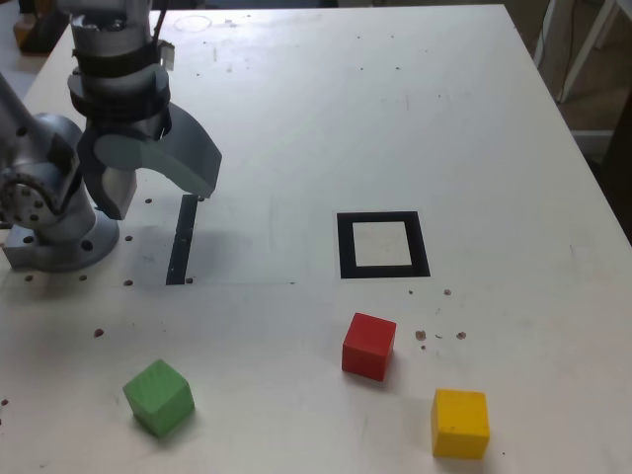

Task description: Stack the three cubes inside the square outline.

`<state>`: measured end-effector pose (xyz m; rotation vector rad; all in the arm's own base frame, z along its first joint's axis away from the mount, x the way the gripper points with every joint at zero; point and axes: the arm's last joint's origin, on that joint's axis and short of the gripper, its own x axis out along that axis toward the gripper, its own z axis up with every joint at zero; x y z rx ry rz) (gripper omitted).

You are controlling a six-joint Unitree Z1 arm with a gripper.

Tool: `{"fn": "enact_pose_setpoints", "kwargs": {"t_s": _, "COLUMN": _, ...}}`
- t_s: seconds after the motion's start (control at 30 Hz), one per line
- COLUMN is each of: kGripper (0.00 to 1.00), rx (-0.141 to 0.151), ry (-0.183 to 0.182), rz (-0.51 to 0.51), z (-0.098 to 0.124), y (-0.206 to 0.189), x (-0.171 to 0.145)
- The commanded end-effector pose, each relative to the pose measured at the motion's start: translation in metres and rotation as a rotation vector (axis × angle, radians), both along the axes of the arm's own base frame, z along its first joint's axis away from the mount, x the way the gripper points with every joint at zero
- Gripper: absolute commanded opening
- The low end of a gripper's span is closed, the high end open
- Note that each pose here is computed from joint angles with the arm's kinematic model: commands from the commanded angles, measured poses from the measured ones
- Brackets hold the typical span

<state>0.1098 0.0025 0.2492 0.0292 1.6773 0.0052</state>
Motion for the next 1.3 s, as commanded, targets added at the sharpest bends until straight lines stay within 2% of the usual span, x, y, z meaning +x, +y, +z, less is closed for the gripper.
{"fn": "enact_pose_setpoints", "kwargs": {"t_s": 0.0, "kGripper": 1.00, "rx": 0.006, "ry": -0.004, "rz": -0.002, "z": 0.000, "y": -0.001, "x": -0.001}}
{"fn": "enact_pose_setpoints", "kwargs": {"t_s": 0.2, "kGripper": 0.99, "rx": 0.015, "ry": -0.004, "rz": -0.015, "z": 0.002, "y": -0.002, "x": 0.001}}
{"fn": "enact_pose_setpoints", "kwargs": {"t_s": 0.3, "kGripper": 0.99, "rx": 0.016, "ry": -0.017, "rz": -0.016, "z": 0.005, "y": -0.003, "x": 0.003}}
{"fn": "enact_pose_setpoints", "kwargs": {"t_s": 0.47, "kGripper": 0.99, "rx": 0.007, "ry": -0.059, "rz": -0.034, "z": 0.017, "y": -0.010, "x": 0.012}}
{"fn": "enact_pose_setpoints", "kwargs": {"t_s": 0.67, "kGripper": 0.98, "rx": -0.015, "ry": -0.123, "rz": -0.115, "z": 0.039, "y": -0.039, "x": 0.052}}
{"fn": "enact_pose_setpoints", "kwargs": {"t_s": 0.97, "kGripper": 0.96, "rx": 0.013, "ry": -0.108, "rz": -0.177, "z": 0.053, "y": -0.088, "x": 0.105}}
{"fn": "enact_pose_setpoints", "kwargs": {"t_s": 1.27, "kGripper": 0.97, "rx": 0.032, "ry": -0.094, "rz": -0.182, "z": 0.048, "y": -0.117, "x": 0.143}}
